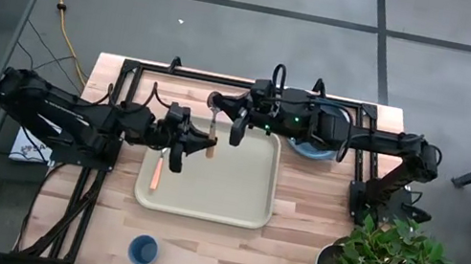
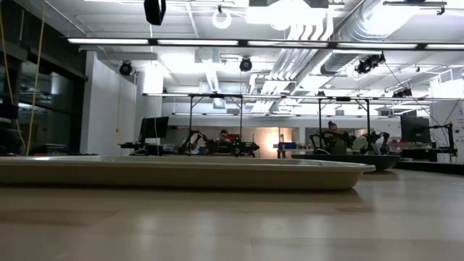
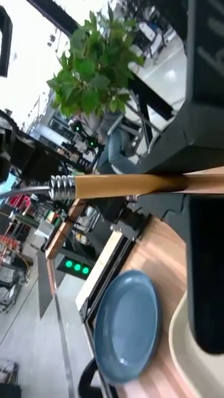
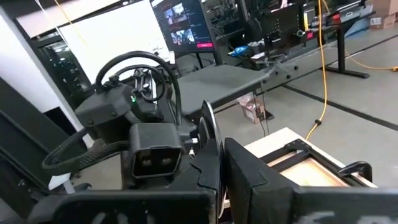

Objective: Pick and place plate/cup/fork/spoon on tray
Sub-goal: Put the yellow spoon to the right of the orange fork on the gray serving tray

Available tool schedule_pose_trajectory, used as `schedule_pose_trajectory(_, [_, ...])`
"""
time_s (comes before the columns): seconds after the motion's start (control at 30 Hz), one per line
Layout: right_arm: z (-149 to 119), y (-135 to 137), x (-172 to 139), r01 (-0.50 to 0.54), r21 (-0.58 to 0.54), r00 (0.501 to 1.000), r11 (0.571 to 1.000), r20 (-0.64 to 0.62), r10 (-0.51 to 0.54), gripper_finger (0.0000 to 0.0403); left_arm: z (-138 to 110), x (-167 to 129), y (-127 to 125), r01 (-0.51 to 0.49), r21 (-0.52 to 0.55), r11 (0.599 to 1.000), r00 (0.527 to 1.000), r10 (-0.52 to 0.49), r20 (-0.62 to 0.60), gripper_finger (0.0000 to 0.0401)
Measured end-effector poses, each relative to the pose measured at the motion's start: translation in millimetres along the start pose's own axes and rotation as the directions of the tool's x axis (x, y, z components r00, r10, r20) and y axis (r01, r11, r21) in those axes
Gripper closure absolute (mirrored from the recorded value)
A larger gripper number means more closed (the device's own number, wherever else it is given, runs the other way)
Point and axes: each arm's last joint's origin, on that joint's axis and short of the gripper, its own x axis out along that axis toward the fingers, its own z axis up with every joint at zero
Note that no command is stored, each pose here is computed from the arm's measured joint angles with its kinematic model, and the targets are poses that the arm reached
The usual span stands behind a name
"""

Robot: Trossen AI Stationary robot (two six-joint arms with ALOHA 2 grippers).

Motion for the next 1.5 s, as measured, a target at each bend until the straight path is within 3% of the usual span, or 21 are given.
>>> schedule_pose_trajectory(0.13, [5, -3, -6, 0.013, 0.030, 1.000, 0.999, -0.008, -0.013, 0.0381, 8, -11, 8, -0.038, 0.040, 0.998, 0.999, 0.039, -0.014, 0.0397])
schedule_pose_trajectory(0.27, [14, -8, -21, 0.041, 0.027, 0.998, 0.999, -0.047, -0.039, 0.0328, 19, -33, 17, -0.107, 0.065, 0.992, 0.994, 0.108, -0.016, 0.0399])
schedule_pose_trajectory(0.53, [12, -19, -60, 0.176, -0.061, 0.945, 0.982, -0.268, -0.186, 0.0230, 43, -85, 24, -0.210, 0.096, 0.973, 0.974, 0.201, 0.103, 0.0400])
schedule_pose_trajectory(0.7, [-3, -19, -85, 0.295, -0.135, 0.884, 0.946, -0.338, -0.324, 0.0210, 48, -108, 26, -0.216, 0.079, 0.973, 0.968, 0.202, 0.150, 0.0401])
schedule_pose_trajectory(0.8, [-22, -23, -101, 0.329, -0.125, 0.868, 0.936, -0.350, -0.352, 0.0208, 44, -113, 29, -0.213, 0.076, 0.974, 0.967, 0.200, 0.157, 0.0401])
schedule_pose_trajectory(0.93, [-43, -29, -116, 0.311, 0.008, 0.901, 0.950, -0.322, -0.292, 0.0208, 32, -112, 35, -0.212, 0.044, 0.976, 0.967, 0.203, 0.157, 0.0401])
schedule_pose_trajectory(1.1, [-49, -29, -124, 0.152, 0.136, 0.978, 0.979, -0.162, -0.129, 0.0208, 19, -105, 40, -0.189, 0.013, 0.982, 0.968, 0.184, 0.168, 0.0401])
schedule_pose_trajectory(1.23, [-49, -31, -125, 0.138, 0.144, 0.987, 0.980, -0.102, -0.124, 0.0208, 18, -104, 40, -0.182, -0.007, 0.983, 0.968, 0.181, 0.174, 0.0401])
schedule_pose_trajectory(1.5, [-49, -31, -125, 0.135, 0.135, 0.988, 0.982, -0.100, -0.122, 0.0208, 19, -105, 40, -0.178, -0.012, 0.984, 0.967, 0.177, 0.181, 0.0401])
